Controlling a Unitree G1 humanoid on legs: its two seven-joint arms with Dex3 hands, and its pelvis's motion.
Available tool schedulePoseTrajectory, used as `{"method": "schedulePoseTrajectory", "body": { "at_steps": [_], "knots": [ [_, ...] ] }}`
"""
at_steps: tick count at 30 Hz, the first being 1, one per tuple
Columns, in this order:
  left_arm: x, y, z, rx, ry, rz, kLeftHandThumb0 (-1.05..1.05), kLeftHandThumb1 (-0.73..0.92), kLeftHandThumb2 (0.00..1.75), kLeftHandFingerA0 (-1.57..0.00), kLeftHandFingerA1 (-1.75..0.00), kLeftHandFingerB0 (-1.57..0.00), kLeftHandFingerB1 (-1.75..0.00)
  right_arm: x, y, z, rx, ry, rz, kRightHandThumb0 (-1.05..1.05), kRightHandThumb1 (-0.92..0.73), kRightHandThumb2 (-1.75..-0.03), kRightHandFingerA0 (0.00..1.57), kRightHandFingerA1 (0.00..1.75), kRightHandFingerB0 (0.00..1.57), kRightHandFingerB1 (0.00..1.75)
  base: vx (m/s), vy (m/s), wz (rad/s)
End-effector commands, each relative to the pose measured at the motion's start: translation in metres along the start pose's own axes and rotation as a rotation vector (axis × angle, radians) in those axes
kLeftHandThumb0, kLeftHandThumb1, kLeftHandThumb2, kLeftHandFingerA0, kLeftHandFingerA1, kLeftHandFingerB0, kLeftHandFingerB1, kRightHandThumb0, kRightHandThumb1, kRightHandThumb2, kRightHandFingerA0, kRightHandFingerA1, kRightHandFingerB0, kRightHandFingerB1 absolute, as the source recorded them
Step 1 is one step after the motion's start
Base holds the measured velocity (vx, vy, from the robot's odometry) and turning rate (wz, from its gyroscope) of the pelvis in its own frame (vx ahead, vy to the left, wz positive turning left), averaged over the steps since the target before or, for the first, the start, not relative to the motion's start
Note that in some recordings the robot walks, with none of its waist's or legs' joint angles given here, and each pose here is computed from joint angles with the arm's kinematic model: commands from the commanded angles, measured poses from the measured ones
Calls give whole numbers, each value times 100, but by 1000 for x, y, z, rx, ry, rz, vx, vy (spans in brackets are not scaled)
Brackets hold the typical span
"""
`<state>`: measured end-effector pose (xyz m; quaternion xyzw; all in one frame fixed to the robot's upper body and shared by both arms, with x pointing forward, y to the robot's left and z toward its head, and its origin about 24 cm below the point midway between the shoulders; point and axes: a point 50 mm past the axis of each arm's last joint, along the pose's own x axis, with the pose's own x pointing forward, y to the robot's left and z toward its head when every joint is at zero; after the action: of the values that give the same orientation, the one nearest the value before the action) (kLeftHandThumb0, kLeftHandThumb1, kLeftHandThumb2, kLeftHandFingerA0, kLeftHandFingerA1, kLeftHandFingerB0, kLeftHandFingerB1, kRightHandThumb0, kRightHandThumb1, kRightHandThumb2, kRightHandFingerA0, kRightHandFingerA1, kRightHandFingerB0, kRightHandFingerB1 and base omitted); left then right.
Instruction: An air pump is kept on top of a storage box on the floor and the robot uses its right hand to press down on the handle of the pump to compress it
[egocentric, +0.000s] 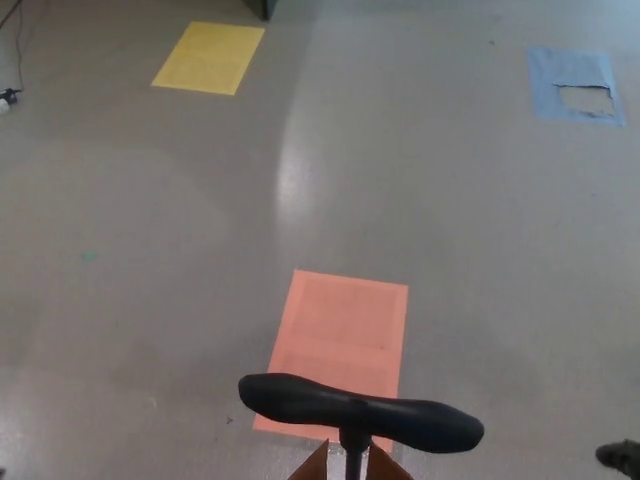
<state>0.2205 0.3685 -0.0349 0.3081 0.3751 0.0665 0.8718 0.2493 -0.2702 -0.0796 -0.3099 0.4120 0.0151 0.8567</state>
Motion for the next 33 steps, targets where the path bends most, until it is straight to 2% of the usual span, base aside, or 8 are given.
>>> {"method": "schedulePoseTrajectory", "body": {
  "at_steps": [1,2,3,11,12,16,27,33],
  "knots": [
    [-3,6,-5,4,-16,-23,-57,77,63,-25,-32,-24,-30,-2,-7,-8,177,-33,-97,-78,-86,-114,9,29,8,24,0,0,0],
    [-3,7,-4,-6,-25,-22,-57,77,63,-23,-33,-23,-30,-3,-16,1,288,-110,-189,-59,-86,-66,26,31,22,30,0,0,0],
    [-2,8,-2,-13,-31,-20,-62,79,63,-24,-32,-23,-29,-5,-27,13,423,-202,-272,-29,-59,-110,7,49,7,49,0,0,0],
    [-3,13,5,-109,-93,7,-35,53,110,0,-49,0,-48,-39,-73,78,711,-749,-504,-78,-91,-68,19,31,18,28,0,0,0],
    [-3,16,7,-117,-107,12,-79,92,73,-12,-27,-10,-23,-57,-84,97,690,-887,-555,-77,-92,-70,22,31,19,28,0,0,0],
    [-5,19,8,-119,-139,13,-73,73,112,-1,-31,0,-28,-144,-117,153,623,-1355,-619,-70,-92,-68,26,30,20,28,0,0,0],
    [-5,16,2,-104,-112,-9,-79,92,72,-12,-30,-9,-24,-284,-138,207,67,-1777,-558,-36,-51,-109,0,48,0,48,0,0,0],
    [-5,21,3,-125,-114,-2,-89,87,117,-4,-13,-4,-13,-328,-124,225,-187,-1888,-429,-83,-75,-108,9,41,9,40,0,0,0]
  ]
}}
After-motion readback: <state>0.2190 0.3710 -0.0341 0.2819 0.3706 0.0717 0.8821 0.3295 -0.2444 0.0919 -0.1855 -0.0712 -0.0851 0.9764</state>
